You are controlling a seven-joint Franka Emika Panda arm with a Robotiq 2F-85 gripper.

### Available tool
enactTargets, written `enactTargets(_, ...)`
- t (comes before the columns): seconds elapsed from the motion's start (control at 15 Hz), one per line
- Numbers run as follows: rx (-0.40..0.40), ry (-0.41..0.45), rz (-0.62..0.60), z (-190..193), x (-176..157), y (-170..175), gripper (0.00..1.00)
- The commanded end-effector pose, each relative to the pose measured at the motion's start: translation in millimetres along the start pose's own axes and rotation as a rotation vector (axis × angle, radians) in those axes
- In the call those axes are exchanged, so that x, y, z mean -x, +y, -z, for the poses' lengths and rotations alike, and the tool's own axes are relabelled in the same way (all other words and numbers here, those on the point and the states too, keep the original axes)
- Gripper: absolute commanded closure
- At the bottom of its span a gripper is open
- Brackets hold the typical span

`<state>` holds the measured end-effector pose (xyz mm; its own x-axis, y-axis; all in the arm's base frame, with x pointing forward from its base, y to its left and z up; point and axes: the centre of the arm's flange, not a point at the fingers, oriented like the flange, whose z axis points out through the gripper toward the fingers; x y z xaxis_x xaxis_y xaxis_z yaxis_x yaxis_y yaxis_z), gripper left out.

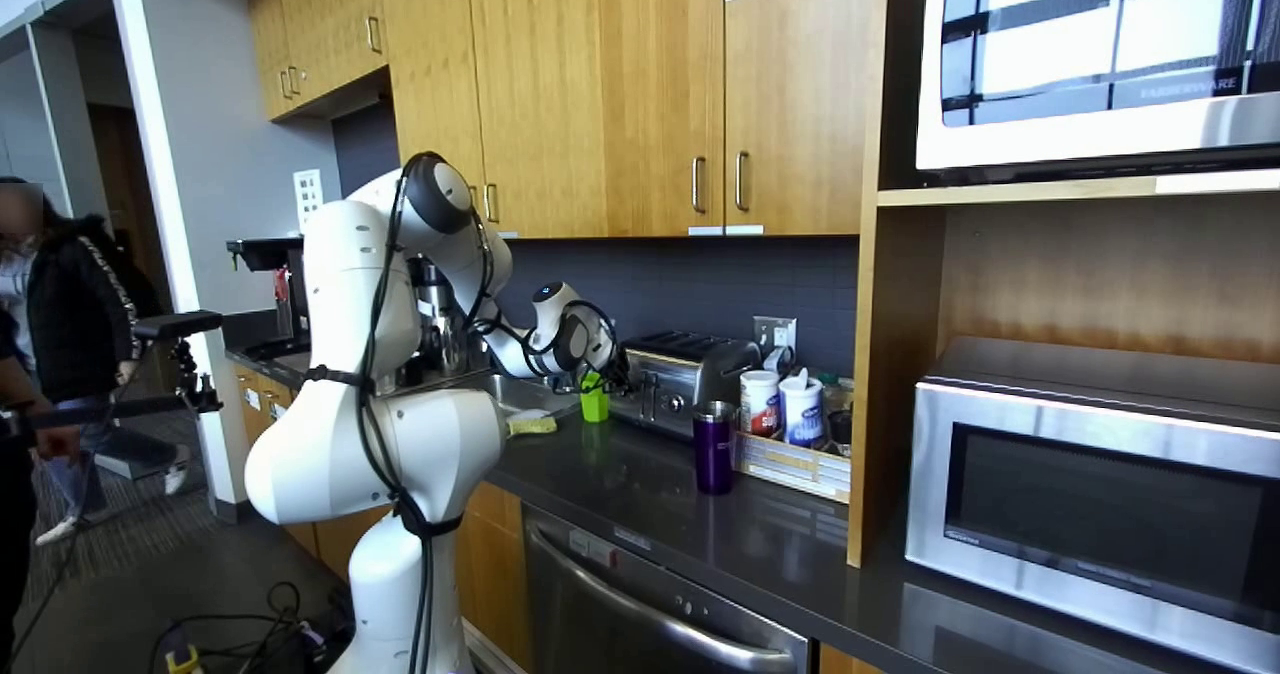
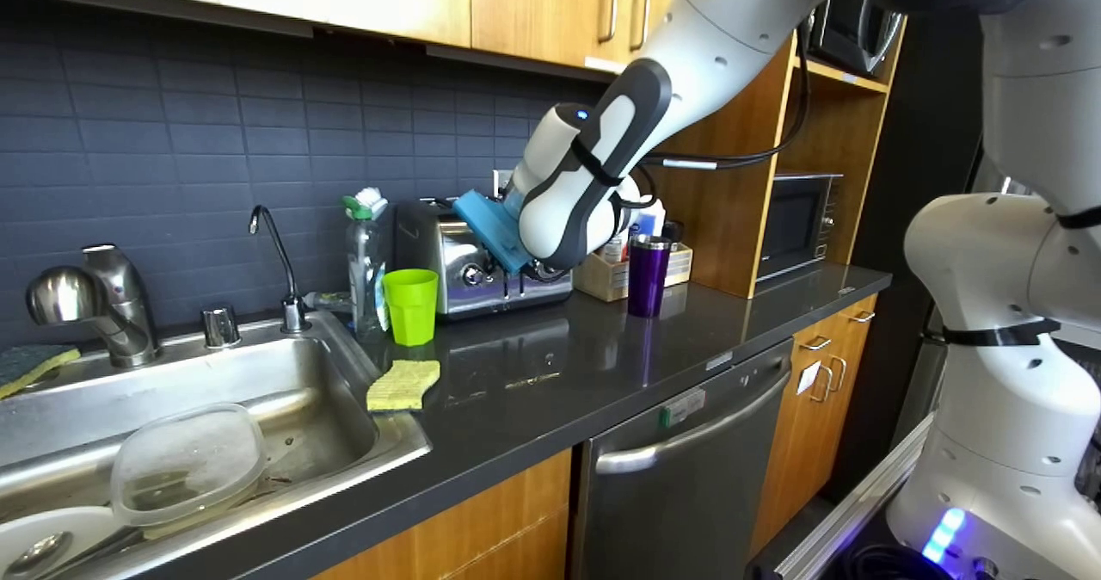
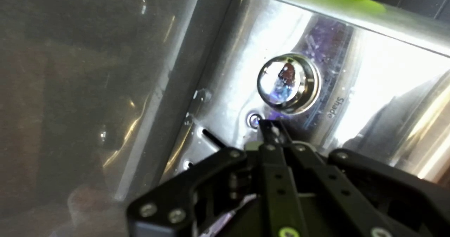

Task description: Press a button on the left side of the toaster

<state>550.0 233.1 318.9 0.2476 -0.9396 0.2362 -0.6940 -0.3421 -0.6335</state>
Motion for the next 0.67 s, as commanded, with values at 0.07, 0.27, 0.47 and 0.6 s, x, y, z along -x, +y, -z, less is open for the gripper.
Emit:
enactTargets(0.07, -0.009, -0.002, 0.005, -9, -3, -16, 1.0)
enactTargets(0.27, -0.005, -0.004, -0.003, -6, 1, -11, 1.0)
enactTargets(0.47, -0.002, -0.005, -0.004, -3, 6, -8, 1.0)
enactTargets(0.6, 0.0, -0.008, -0.004, -1, 9, -6, 1.0)
